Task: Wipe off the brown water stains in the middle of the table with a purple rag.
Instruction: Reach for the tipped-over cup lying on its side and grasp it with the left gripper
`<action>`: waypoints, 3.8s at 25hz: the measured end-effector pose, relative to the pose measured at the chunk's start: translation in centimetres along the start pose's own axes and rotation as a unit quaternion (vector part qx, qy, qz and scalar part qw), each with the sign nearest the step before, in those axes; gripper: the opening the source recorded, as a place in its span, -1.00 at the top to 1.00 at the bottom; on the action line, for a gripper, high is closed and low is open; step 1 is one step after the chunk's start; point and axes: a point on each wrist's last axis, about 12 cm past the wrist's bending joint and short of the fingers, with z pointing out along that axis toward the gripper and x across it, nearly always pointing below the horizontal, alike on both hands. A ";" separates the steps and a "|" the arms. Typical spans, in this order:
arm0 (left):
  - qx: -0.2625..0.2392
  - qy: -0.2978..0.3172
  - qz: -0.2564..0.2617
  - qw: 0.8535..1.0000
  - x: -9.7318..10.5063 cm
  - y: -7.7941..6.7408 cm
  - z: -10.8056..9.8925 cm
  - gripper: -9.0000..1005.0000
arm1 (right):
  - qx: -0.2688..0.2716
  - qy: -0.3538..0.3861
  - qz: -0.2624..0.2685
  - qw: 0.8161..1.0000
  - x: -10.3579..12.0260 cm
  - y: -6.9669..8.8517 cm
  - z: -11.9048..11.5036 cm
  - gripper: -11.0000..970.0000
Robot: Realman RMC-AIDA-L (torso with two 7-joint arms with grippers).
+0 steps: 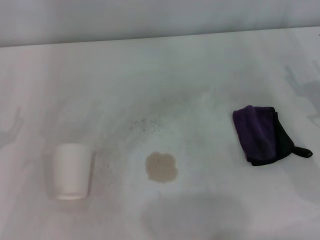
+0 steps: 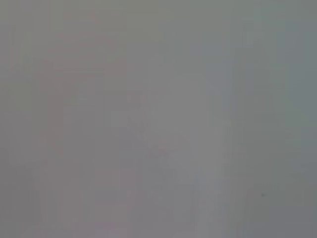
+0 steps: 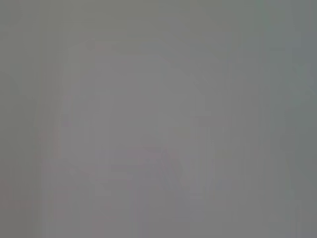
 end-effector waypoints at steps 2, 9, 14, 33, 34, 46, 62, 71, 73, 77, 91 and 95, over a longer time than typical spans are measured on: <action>0.002 0.000 -0.001 1.000 0.0 0.0 0.1 -0.72 | 0.000 0.000 0.000 1.000 0.0 0.0 0.0 -0.74; -0.001 0.003 -0.002 1.000 0.1 0.0 -0.2 -0.72 | 0.000 0.002 0.004 1.000 0.1 0.1 0.0 -0.74; 0.001 0.008 -0.008 1.000 0.2 -0.1 -0.4 -0.72 | -0.002 0.003 0.003 1.000 0.1 0.2 0.0 -0.74; 0.095 0.075 -0.176 0.977 -0.2 2.0 2.7 -0.72 | 0.004 0.010 0.002 1.000 0.3 0.0 -0.1 -0.74; 0.099 0.084 -0.186 0.974 -0.2 2.3 3.0 -0.72 | 0.004 0.010 0.002 1.000 0.3 0.0 -0.1 -0.74; 0.176 0.237 -0.255 0.921 -4.1 5.5 6.3 -0.72 | 0.002 0.010 0.002 1.000 0.2 0.0 0.1 -0.74; 0.143 0.443 -0.296 0.834 -9.2 5.8 8.5 -0.72 | 0.002 0.009 0.005 1.000 0.2 0.1 0.1 -0.74; 0.169 0.553 -0.324 0.749 -12.1 7.0 9.9 -0.72 | 0.002 0.009 0.004 1.000 0.2 0.1 0.2 -0.74; 0.164 0.568 -0.322 0.739 -12.5 7.2 10.1 -0.72 | 0.002 0.009 0.004 1.000 0.2 0.1 0.2 -0.74; 0.152 0.619 -0.305 0.708 -13.1 7.4 11.0 -0.72 | -0.001 0.010 0.007 1.000 0.3 0.5 0.5 -0.74; 0.159 0.695 -0.297 0.635 -9.8 3.8 12.3 -0.72 | -0.006 0.011 0.017 1.000 0.4 1.1 1.2 -0.74; 0.161 0.706 -0.301 0.621 -8.3 2.8 12.1 -0.72 | -0.008 0.010 0.022 1.000 0.4 1.4 1.4 -0.74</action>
